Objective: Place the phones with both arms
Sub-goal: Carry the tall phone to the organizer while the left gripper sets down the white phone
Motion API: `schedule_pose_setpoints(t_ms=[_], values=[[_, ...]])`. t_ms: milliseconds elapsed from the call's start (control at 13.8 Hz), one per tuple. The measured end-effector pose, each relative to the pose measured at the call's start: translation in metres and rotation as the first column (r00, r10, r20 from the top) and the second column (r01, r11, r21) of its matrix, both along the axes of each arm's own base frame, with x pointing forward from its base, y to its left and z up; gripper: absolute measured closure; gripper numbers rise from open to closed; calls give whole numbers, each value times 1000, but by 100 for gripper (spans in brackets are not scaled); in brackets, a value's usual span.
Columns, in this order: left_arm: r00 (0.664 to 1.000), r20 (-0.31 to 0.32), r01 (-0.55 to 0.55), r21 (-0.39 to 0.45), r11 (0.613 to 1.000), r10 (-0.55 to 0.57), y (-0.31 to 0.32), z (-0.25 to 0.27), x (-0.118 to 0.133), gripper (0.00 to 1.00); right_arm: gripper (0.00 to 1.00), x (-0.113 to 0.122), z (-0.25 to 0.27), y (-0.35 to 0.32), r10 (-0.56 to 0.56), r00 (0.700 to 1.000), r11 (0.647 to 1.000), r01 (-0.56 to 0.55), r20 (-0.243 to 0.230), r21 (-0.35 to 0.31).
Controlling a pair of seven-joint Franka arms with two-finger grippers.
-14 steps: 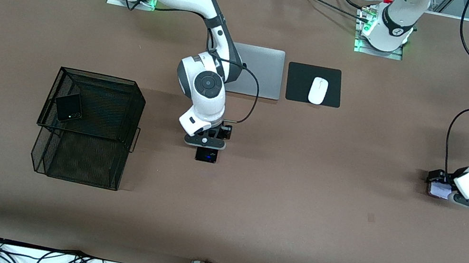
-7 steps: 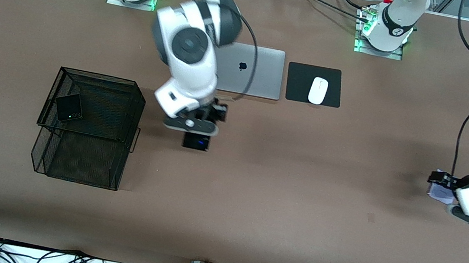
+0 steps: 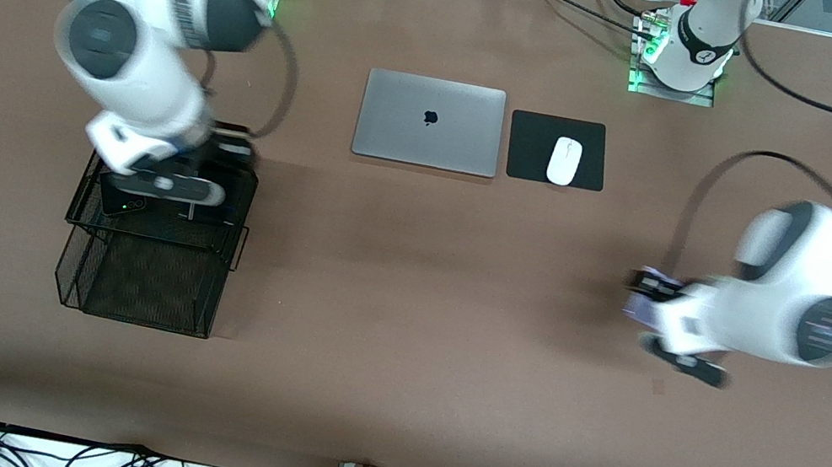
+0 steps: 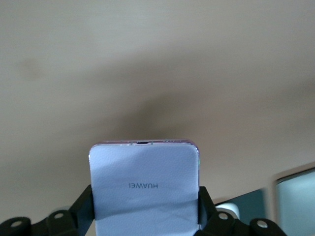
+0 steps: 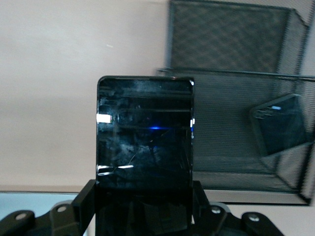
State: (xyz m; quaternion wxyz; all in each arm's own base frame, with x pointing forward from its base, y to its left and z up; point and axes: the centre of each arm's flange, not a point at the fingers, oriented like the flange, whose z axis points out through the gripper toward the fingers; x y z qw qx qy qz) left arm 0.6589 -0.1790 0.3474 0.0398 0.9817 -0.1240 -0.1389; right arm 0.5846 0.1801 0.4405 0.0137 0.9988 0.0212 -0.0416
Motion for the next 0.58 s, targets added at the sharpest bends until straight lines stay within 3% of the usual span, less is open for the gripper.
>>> schedule_pose_setpoints(t_ms=[145, 290, 581], values=[[997, 43, -62, 4, 998, 62, -107, -20, -24, 16, 20, -9, -22, -48, 25, 1000, 999, -26, 11, 24], [988, 94, -116, -46, 992, 120, -180, -46, -43, 16, 20, -15, -53, -67, 37, 999, 999, -37, 37, 21], [960, 205, -142, -234, 962, 191, -234, -86, -43, 16, 20, -21, -105, -58, 59, 996, 998, -58, 63, -26]])
